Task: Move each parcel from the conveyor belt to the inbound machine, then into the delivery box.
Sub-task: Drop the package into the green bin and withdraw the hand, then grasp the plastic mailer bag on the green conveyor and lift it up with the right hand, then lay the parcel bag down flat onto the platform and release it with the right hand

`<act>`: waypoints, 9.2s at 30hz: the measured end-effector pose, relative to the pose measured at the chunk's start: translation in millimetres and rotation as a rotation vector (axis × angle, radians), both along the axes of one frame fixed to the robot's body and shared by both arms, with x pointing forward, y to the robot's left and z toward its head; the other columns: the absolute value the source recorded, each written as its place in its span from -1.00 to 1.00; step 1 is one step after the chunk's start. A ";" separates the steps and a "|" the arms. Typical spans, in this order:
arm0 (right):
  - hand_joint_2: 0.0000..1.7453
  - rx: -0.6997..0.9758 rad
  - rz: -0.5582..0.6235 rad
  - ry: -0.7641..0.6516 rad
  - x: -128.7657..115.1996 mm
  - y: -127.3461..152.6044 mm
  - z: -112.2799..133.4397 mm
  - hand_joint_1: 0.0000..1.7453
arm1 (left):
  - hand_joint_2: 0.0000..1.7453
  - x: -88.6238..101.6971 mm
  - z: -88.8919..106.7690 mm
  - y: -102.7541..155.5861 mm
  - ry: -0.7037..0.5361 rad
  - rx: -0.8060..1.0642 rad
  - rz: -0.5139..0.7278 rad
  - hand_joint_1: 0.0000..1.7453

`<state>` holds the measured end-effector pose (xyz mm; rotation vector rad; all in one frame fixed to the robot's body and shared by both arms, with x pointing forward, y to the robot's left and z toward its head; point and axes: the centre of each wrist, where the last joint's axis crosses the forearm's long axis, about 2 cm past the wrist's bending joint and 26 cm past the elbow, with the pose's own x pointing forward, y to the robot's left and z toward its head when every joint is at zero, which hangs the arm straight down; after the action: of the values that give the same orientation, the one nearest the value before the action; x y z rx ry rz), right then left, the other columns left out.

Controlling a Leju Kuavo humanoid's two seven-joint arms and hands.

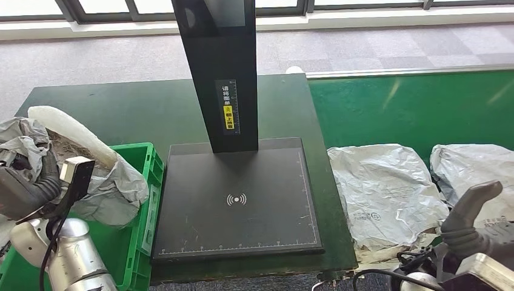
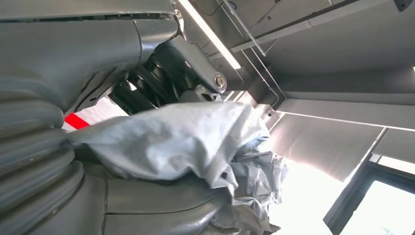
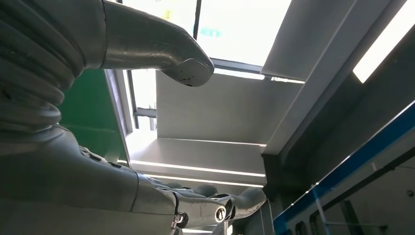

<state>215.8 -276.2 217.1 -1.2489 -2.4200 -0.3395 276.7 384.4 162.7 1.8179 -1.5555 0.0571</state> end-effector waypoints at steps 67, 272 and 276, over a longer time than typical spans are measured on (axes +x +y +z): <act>1.00 -0.255 -0.112 0.846 41.3 9.3 -134.8 -1.00 | 1.00 40.5 24.7 -183.3 -0.471 -0.693 -1.324 -1.00; -1.00 -0.287 0.355 0.112 16.7 105.5 -24.2 -1.00 | 1.00 26.8 4.6 -240.6 -0.131 -0.639 -1.627 -1.00; 0.50 -0.280 0.311 0.079 14.1 96.1 -14.7 -1.00 | 1.00 27.0 2.2 -247.8 -0.083 -0.629 -1.640 -1.00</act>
<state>229.9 -180.1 202.4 -0.9443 -2.6033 0.1396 303.7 136.6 164.9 -0.2130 -2.2558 -0.1403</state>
